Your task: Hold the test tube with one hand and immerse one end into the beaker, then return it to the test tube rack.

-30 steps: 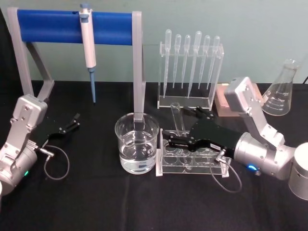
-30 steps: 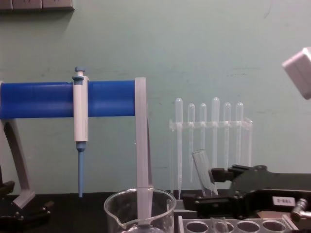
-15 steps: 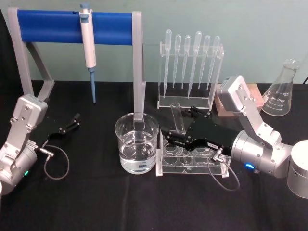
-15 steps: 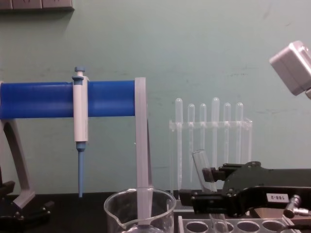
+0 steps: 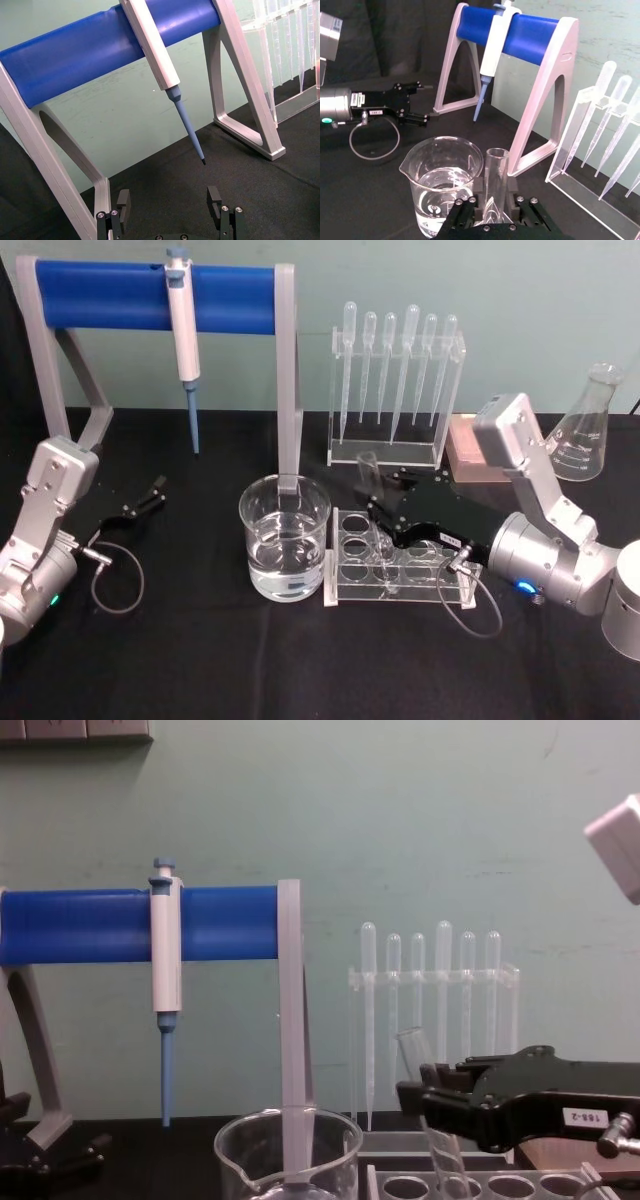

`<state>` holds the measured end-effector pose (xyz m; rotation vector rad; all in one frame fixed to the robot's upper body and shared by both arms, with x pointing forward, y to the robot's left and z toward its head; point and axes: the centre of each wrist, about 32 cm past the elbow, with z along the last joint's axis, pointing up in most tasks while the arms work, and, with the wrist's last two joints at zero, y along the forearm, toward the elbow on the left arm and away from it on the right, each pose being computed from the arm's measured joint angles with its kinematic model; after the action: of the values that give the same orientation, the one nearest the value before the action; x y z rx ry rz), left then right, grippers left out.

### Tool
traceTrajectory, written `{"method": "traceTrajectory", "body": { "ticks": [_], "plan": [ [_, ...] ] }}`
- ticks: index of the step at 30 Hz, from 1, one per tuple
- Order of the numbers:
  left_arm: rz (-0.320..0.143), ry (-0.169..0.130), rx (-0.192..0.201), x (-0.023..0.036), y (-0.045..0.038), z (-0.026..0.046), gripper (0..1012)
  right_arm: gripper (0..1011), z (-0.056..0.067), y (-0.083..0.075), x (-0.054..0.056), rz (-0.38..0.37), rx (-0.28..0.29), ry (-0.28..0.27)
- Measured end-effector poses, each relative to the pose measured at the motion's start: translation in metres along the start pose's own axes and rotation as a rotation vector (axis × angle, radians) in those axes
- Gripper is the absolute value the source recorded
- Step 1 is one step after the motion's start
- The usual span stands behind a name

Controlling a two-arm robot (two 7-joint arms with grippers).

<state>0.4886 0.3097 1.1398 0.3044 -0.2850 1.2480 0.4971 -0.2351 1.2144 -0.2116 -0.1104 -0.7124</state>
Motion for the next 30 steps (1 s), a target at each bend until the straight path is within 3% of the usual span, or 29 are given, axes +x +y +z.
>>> {"method": "traceTrajectory", "body": {
  "ticks": [4, 8, 18, 30],
  "plan": [
    [0.0, 0.0, 0.0, 0.0, 0.0, 0.0, 1000, 228, -0.002, -0.003, 0.0, -0.007, 0.018, 0.026],
    [0.0, 0.0, 0.0, 0.0, 0.0, 0.0, 1000, 228, -0.002, -0.007, 0.0, -0.016, 0.049, 0.05],
    [0.0, 0.0, 0.0, 0.0, 0.0, 0.0, 1000, 228, 0.016, -0.028, -0.006, -0.067, 0.194, 0.078],
    [0.0, 0.0, 0.0, 0.0, 0.0, 0.0, 1000, 228, 0.027, -0.032, -0.007, -0.086, 0.231, 0.078]
  ]
}}
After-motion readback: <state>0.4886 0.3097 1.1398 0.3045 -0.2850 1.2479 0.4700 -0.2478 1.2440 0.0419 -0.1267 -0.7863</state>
